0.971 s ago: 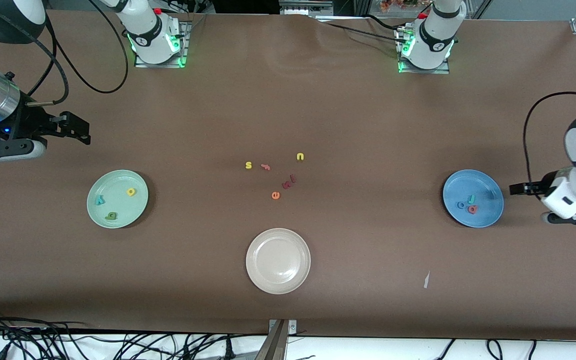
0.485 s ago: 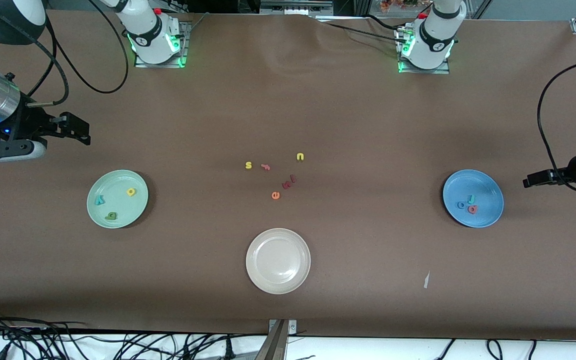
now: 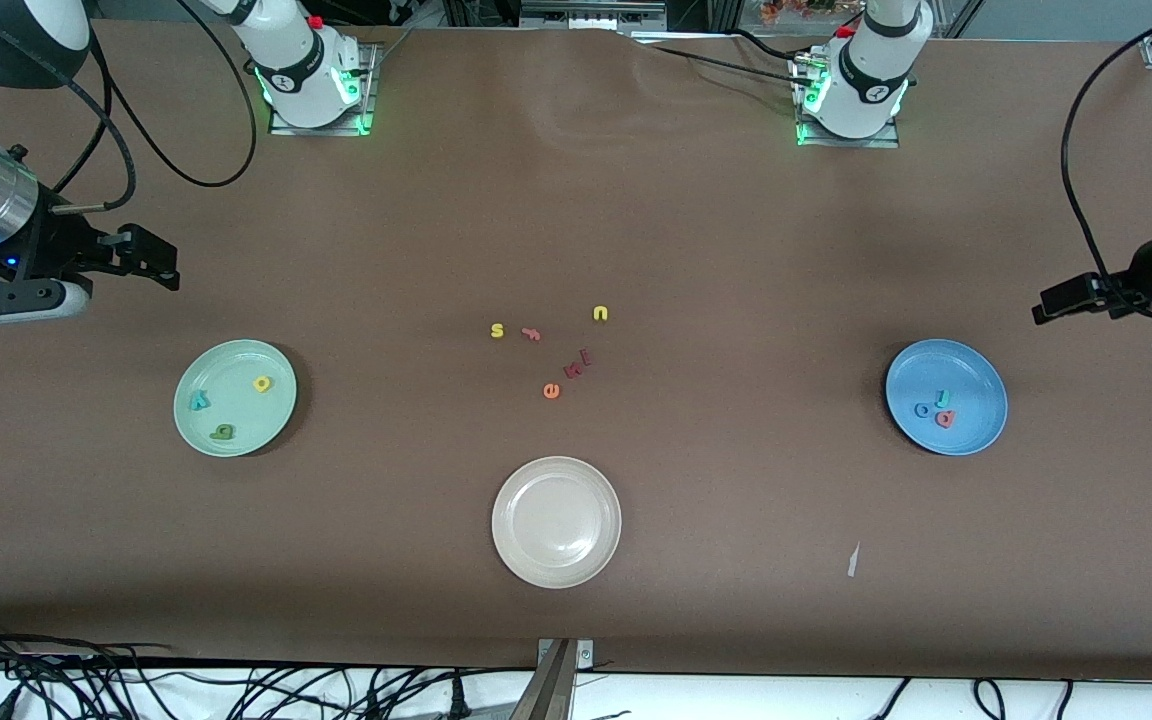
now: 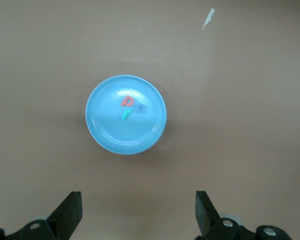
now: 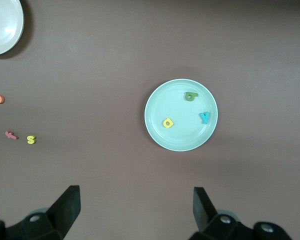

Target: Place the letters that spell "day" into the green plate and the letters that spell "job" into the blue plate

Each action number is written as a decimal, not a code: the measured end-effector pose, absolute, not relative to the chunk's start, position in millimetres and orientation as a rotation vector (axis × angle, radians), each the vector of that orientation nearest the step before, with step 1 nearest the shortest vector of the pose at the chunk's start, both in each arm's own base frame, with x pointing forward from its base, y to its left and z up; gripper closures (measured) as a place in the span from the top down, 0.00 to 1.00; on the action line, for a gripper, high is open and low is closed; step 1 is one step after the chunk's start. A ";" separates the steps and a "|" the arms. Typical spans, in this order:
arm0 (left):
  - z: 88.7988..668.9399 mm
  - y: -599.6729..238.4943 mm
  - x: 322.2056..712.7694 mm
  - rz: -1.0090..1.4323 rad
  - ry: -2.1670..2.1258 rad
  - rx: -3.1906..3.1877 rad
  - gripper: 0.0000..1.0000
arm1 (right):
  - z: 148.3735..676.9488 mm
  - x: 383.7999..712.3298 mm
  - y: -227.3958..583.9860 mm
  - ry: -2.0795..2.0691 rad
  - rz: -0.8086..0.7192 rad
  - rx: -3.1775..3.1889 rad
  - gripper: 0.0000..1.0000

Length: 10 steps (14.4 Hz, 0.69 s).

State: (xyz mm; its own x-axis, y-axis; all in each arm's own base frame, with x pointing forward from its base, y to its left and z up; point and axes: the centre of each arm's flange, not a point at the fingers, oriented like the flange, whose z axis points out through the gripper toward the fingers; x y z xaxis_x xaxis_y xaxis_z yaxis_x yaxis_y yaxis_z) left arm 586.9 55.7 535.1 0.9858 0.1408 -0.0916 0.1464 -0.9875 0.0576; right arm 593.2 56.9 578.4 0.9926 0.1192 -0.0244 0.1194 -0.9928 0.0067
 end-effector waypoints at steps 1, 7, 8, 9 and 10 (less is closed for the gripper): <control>541.5 46.8 585.9 -0.133 0.218 3.067 1.00 | 578.4 593.2 56.9 0.187 -0.038 3.128 1.00; 554.5 9.6 584.9 -0.130 0.126 3.112 1.00 | 578.4 593.2 56.9 0.187 -0.038 3.128 1.00; 554.3 5.2 584.9 -0.132 0.118 3.114 1.00 | 578.4 593.2 56.9 0.187 -0.038 3.128 1.00; 553.9 3.4 584.9 -0.134 0.115 3.115 1.00 | 578.4 593.2 56.9 0.187 -0.038 3.128 1.00; 553.2 4.1 585.2 -0.135 0.117 3.116 1.00 | 578.4 593.2 56.9 0.187 -0.038 3.128 1.00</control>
State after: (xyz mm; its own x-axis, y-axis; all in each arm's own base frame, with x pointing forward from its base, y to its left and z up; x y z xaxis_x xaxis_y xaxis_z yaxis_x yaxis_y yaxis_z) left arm 585.2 4.1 553.2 0.9934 0.0737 -0.0874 0.0755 -0.9970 0.0171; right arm 593.2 56.9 578.4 0.9926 0.1192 -0.0244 0.1194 -0.9928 0.0068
